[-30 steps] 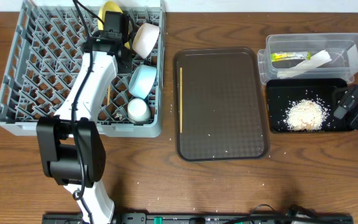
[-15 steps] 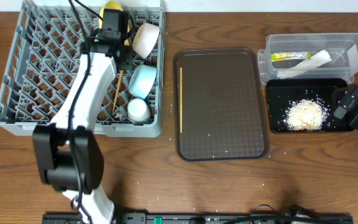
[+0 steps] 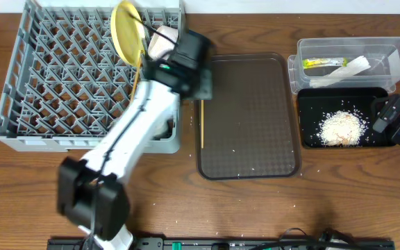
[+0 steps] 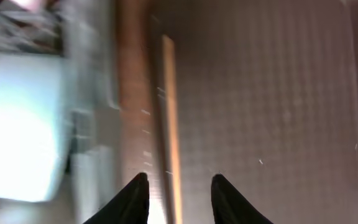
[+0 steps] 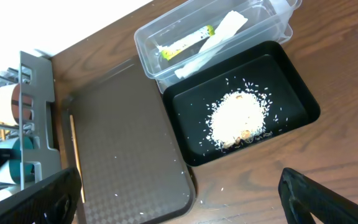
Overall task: Sort waste into correct bins and load items into the dishwasher
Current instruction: 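Move the left gripper to the second chopstick and grasp it, then carry the second chopstick with the left gripper into the dish rack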
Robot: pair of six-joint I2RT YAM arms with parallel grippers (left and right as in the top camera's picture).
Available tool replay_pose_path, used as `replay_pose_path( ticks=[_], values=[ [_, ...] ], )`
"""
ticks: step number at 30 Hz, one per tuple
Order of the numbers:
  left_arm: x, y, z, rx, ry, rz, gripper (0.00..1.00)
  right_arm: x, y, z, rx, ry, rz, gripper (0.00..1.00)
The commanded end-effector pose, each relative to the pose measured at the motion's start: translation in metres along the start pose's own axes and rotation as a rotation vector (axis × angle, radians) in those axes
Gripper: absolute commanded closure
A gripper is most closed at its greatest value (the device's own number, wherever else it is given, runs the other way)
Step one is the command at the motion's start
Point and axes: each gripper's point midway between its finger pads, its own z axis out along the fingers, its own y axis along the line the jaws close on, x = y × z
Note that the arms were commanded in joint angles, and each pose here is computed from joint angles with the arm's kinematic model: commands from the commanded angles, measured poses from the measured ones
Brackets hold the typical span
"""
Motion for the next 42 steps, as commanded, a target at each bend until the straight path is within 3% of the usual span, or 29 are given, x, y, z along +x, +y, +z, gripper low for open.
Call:
replay_pose_path(
  ticks=[1,5,13,17,42],
  values=[
    [0.019,-0.009,0.03,-0.084,0.032,0.033,0.65,-0.002,0.0,-0.001,-0.002,-0.006,0.011,0.01],
    [0.027,-0.008,0.058,-0.161,0.044,0.068,0.64,-0.002,0.0,-0.001,-0.002,-0.006,0.012,0.01],
    [0.033,-0.002,0.116,-0.186,0.07,0.06,0.54,-0.002,0.0,-0.001,-0.002,-0.006,0.011,0.01],
    [0.031,0.008,0.134,-0.195,0.069,0.037,0.54,-0.002,0.0,-0.001,-0.002,-0.006,0.012,0.01],
    [0.03,0.015,0.143,-0.169,0.083,0.007,0.54,-0.002,0.0,-0.001,-0.002,-0.006,0.011,0.01]
  ],
)
